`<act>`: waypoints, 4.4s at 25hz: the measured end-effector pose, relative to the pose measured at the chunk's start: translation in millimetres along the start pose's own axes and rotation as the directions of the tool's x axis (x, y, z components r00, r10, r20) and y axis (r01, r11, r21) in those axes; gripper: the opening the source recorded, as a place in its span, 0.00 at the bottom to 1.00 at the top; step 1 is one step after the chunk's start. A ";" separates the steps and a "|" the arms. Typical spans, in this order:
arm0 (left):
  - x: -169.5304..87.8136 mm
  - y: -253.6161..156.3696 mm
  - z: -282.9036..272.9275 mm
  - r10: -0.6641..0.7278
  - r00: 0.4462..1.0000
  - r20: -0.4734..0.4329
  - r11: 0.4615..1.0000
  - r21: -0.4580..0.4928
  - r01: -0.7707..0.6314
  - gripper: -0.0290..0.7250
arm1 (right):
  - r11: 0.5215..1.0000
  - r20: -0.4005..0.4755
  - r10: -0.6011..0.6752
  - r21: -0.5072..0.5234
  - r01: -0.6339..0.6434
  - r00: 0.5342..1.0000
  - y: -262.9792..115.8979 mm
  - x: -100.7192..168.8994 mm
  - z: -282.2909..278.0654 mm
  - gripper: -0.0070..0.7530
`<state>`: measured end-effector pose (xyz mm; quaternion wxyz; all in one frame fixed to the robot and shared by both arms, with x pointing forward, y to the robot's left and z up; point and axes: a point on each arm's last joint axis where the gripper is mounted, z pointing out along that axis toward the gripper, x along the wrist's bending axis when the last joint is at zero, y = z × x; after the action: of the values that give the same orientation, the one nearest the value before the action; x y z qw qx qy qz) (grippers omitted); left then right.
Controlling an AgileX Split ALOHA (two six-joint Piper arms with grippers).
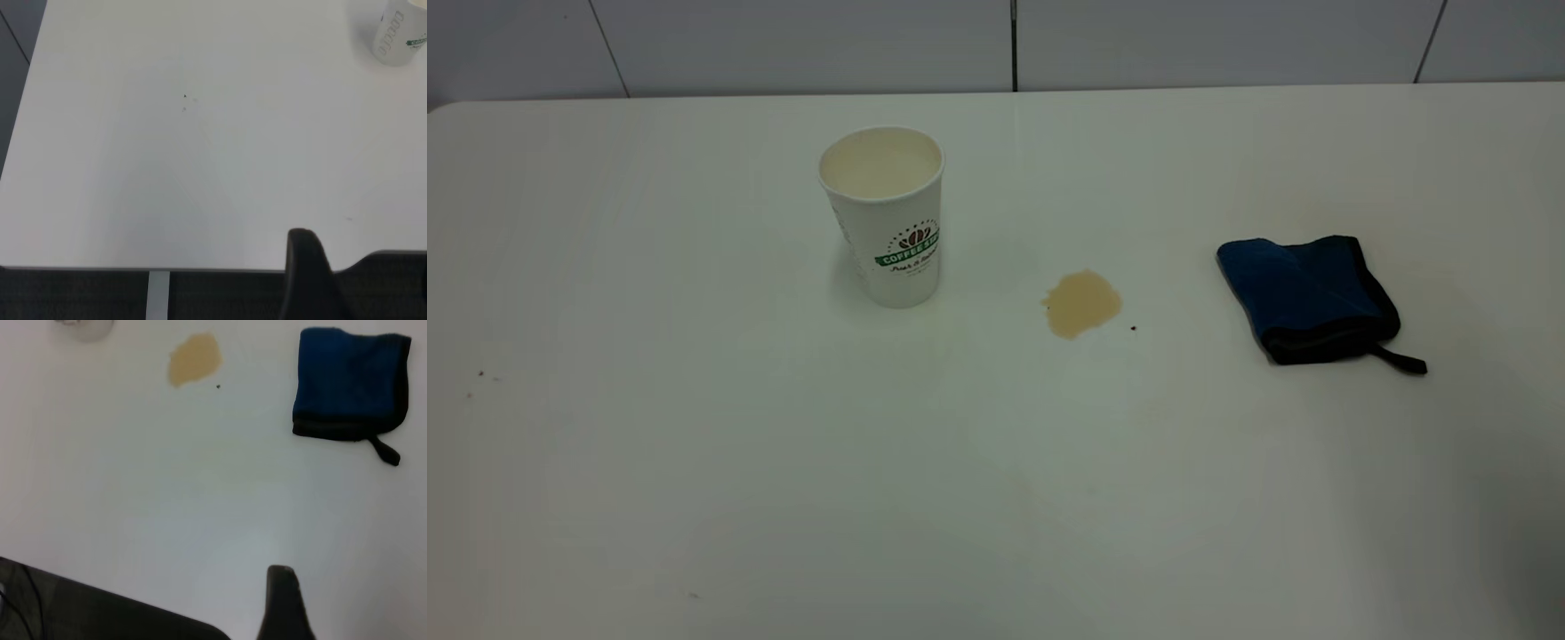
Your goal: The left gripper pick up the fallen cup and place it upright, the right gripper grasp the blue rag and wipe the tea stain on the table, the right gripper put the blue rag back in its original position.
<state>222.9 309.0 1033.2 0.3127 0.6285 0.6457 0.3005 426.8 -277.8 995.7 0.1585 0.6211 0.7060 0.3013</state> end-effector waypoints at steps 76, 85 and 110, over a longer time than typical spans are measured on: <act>0.0 -0.1 0.0 -0.001 1.000 0.000 1.000 0.001 0.001 0.62 | 0.893 0.027 -0.363 0.295 0.340 0.931 93.3 39.2 375.4 0.10; 0.0 -0.1 0.0 -0.001 1.000 0.000 1.000 0.001 0.001 0.62 | 0.821 -0.115 -0.250 0.502 0.274 0.961 77.9 33.3 363.2 0.10; 0.0 -0.3 0.0 0.000 1.000 0.000 1.000 0.003 0.000 0.62 | 0.941 0.181 -0.056 0.338 -0.008 0.982 195.6 -49.9 208.3 0.79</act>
<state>222.8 309.0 1033.0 0.3116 0.6290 0.6461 0.2996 713.1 -269.5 949.9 0.1195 0.6560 0.7365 0.1141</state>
